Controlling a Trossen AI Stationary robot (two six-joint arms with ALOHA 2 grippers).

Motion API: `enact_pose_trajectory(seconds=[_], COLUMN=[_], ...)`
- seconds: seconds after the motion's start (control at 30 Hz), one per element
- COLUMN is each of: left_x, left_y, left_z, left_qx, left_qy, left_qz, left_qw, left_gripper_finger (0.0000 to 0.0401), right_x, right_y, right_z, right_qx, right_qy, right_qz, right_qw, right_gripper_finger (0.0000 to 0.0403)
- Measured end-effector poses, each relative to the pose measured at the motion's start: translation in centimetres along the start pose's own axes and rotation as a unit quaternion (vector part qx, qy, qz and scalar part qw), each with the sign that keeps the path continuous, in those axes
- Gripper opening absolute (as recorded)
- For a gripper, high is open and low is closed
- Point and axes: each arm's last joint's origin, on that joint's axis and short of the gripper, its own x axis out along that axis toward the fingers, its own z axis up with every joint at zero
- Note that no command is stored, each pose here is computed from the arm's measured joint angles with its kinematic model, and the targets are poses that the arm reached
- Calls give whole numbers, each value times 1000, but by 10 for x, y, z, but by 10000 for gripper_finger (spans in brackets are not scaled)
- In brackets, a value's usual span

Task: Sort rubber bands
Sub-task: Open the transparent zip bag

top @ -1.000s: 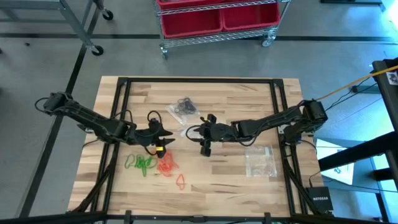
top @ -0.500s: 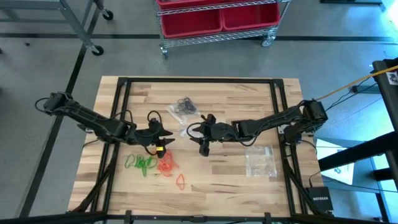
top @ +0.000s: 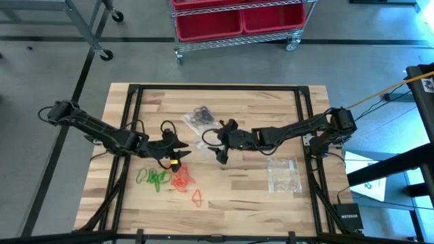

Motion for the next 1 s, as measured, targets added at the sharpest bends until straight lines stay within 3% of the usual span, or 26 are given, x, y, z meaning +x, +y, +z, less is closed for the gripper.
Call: enact_pose_trajectory(seconds=[0.1, 0.2, 0.43, 0.63, 0.77, 1.0], left_x=[1, 2, 5, 8, 9, 9], left_y=[1, 4, 7, 12, 13, 13], left_z=[1, 2, 3, 5, 5, 5], left_qx=[-2, -5, -12, -25, -26, -18], left_qy=[-1, -1, 10, 12, 12, 12], left_qz=[3, 9, 1, 14, 17, 15], left_qw=[1000, 1000, 1000, 1000, 999, 1000], left_gripper_finger=[143, 143, 146, 191, 222, 232], right_x=[0, 3, 15, 33, 43, 69], right_y=[-2, 0, 1, -1, 3, 9], right_z=[0, -1, -19, -34, -29, -40], right_qx=[2, 1, -106, -124, -140, -159], right_qy=[-2, 1, 59, 92, 82, 116], right_qz=[-27, 0, 40, 56, 61, 33], right_qw=[1000, 1000, 992, 986, 985, 980], right_gripper_finger=[348, 343, 342, 342, 342, 335])
